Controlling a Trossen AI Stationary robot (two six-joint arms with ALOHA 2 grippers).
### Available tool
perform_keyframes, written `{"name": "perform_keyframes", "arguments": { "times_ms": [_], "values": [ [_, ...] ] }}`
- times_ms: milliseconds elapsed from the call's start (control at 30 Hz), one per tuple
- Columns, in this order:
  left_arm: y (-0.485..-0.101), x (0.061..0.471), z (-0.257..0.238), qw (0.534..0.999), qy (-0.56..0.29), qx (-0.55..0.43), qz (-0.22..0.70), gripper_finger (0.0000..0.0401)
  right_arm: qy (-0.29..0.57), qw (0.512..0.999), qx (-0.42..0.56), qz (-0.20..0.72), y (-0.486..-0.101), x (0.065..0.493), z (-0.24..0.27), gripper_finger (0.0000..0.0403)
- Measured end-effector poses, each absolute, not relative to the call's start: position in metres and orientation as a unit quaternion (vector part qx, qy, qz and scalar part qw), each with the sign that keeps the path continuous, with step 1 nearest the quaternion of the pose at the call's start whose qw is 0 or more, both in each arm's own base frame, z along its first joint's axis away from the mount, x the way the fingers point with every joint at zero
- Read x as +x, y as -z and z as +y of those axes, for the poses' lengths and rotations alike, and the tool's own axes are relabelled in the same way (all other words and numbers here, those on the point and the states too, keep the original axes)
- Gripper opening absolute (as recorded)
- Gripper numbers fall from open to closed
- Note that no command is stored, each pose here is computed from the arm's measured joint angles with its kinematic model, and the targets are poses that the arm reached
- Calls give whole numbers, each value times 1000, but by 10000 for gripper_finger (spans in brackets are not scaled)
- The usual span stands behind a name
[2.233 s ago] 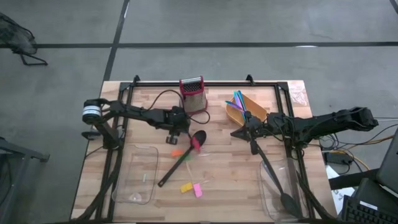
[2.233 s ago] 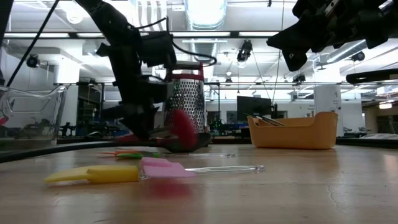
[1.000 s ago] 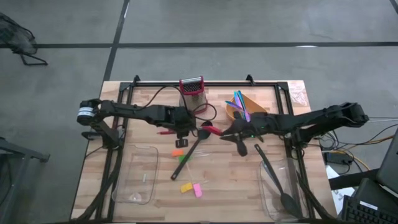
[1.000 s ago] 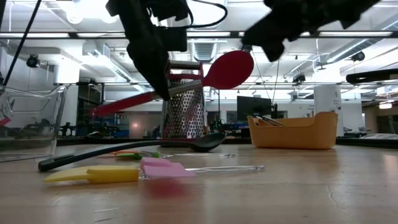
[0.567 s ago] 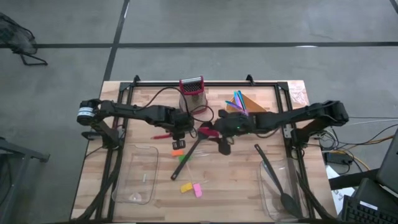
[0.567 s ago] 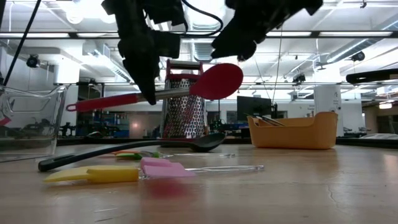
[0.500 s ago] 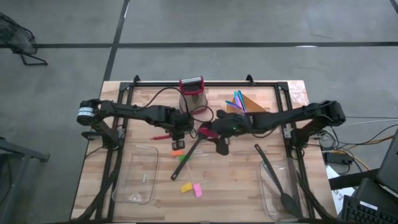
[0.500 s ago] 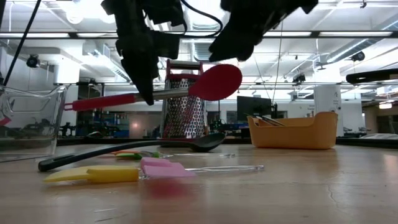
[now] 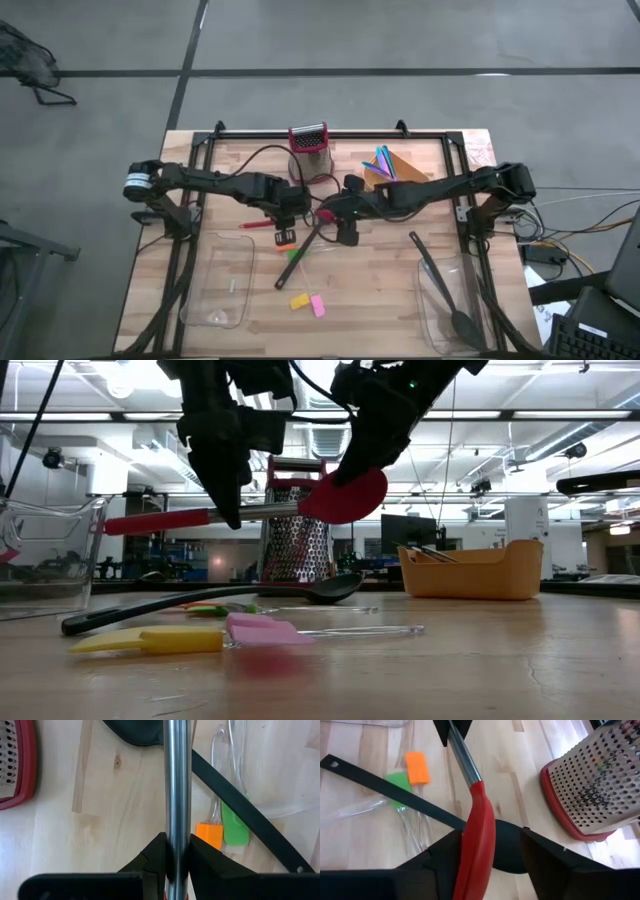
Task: Pick & Place Kitchen Items
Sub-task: Put the red slotted spoon into the right transparent bin
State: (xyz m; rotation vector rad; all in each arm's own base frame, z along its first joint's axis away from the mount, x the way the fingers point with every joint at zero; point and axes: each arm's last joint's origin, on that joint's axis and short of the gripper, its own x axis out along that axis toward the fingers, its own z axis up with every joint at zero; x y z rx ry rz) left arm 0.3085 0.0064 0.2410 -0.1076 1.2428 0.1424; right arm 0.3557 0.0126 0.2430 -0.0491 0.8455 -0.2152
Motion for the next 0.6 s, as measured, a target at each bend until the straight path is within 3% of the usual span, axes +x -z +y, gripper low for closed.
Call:
{"name": "perform_keyframes", "arguments": {
  "times_ms": [100, 300, 467, 600],
  "values": [
    [-241, 309, 6, 811, -68, -52, 579, 64, 105, 900, -23, 422, -241, 353, 12, 150],
    [-242, 312, 6, 818, -70, -67, 567, 65, 114, 881, -21, 458, -238, 347, 12, 29],
    [-242, 315, 6, 826, -73, -72, 553, 72, 123, 874, -6, 470, -237, 344, 13, 18],
    [-245, 319, 6, 841, -79, -73, 531, 107, 137, 862, -1, 488, -242, 334, 12, 17]
  ]
}}
